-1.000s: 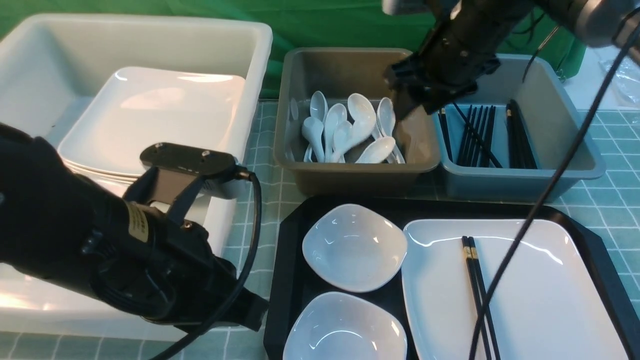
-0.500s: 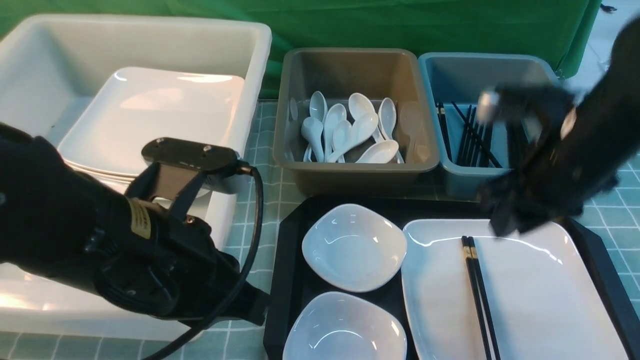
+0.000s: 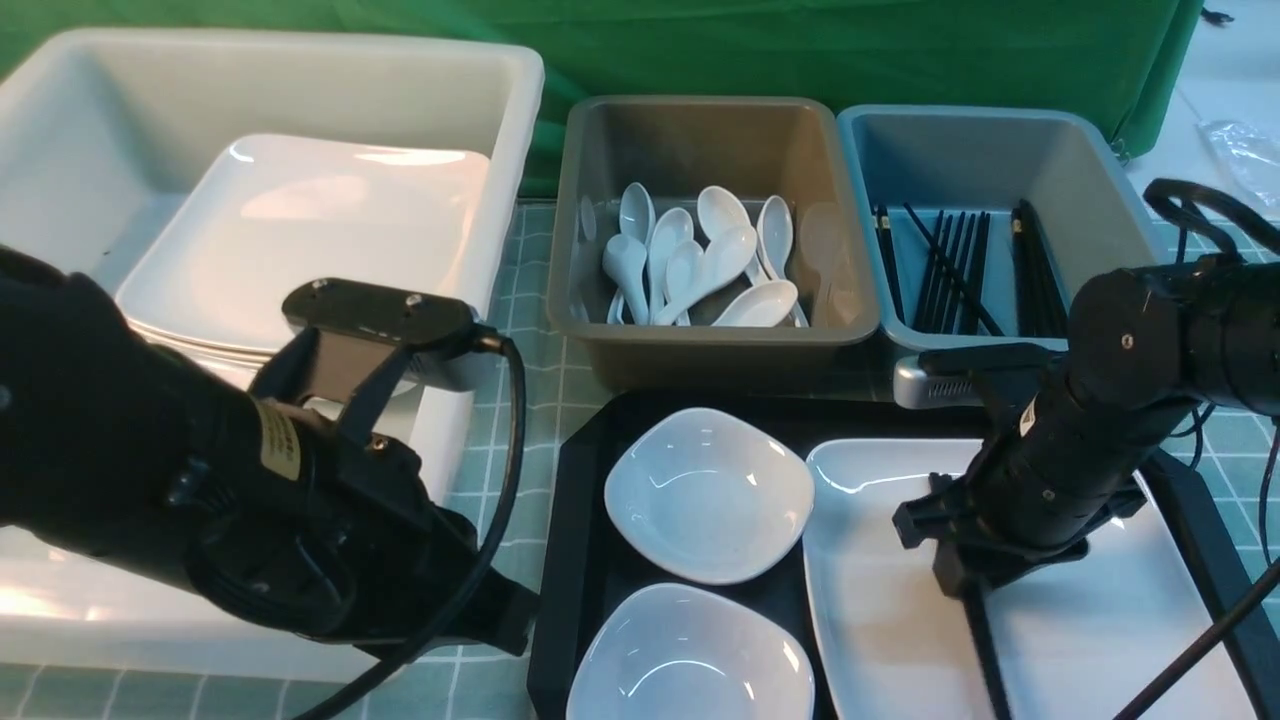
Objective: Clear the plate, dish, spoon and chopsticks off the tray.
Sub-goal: Use the right arm to grab a pair of chopsticks from the plate, then use the right arm to put the chopsticks into the small storage box on the right
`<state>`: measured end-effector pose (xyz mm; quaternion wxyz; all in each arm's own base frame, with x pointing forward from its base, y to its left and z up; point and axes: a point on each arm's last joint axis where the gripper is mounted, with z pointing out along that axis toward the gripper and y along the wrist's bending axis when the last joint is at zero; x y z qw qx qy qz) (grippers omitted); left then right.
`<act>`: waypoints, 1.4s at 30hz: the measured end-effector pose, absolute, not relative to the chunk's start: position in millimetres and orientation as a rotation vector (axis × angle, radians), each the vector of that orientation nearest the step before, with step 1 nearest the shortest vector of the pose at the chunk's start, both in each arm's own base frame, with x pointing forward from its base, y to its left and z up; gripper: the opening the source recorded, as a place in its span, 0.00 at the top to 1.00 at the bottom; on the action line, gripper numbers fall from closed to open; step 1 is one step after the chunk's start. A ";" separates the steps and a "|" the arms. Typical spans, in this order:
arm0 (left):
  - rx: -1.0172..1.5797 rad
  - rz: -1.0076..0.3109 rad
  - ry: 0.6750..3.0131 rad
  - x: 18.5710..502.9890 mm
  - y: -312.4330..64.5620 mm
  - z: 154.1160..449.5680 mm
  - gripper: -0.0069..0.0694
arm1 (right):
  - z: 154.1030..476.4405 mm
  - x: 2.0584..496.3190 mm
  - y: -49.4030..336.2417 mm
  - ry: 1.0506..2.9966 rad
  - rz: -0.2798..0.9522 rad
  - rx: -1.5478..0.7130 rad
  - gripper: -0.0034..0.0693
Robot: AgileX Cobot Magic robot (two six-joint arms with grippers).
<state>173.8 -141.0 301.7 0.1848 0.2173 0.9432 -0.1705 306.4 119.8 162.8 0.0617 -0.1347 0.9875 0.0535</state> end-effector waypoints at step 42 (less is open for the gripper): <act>0.581 -0.533 2.649 175.2 -145.2 301.8 0.90 | 328.9 463.7 68.8 2.398 0.162 -0.170 0.36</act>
